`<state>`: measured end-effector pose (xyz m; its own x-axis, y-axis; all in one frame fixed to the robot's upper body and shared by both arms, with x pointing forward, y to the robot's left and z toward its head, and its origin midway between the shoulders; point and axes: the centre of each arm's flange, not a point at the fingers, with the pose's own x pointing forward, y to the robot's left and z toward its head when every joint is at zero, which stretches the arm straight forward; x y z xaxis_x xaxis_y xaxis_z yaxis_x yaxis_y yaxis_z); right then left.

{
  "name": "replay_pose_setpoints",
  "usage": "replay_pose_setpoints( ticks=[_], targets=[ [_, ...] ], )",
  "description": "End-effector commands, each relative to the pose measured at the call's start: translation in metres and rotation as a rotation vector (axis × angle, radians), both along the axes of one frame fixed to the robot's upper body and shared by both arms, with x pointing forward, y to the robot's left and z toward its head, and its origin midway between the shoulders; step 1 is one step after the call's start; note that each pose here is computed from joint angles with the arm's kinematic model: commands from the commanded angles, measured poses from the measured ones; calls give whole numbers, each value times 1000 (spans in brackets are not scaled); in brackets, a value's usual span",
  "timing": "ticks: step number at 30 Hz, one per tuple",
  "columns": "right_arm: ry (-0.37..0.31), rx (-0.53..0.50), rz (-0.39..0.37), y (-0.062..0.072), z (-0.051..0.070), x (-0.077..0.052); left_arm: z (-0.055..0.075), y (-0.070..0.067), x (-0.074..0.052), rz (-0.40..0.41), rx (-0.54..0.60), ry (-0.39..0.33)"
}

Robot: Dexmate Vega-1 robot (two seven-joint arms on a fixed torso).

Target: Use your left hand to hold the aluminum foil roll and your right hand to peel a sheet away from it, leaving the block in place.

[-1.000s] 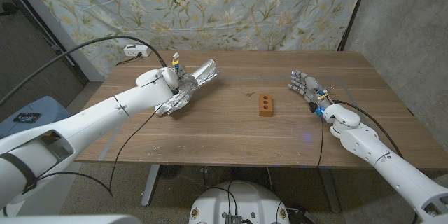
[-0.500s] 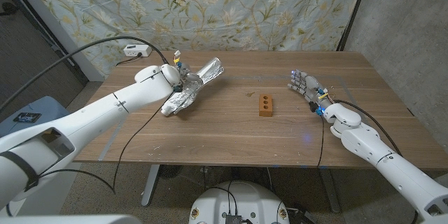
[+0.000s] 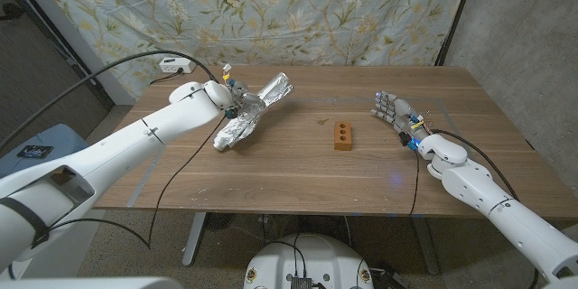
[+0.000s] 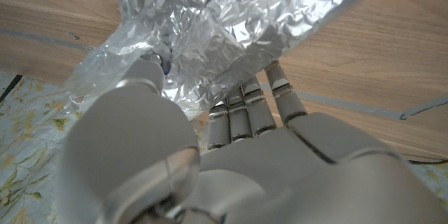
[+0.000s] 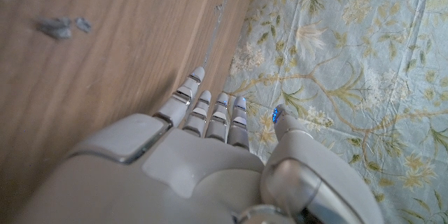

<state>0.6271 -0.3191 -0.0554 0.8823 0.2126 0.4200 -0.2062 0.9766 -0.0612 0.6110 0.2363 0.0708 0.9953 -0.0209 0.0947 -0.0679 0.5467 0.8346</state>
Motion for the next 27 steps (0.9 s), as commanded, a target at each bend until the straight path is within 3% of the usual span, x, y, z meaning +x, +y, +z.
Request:
replay_pose_setpoints(
  ticks=[1, 27],
  targets=[
    [10, -20, 2, 0, 0, -7, -6, 0, 1, -69, -106, 3],
    [37, -62, 7, 3, 6, -18, -20, 15, 12, -194, -371, -14]
  ],
)
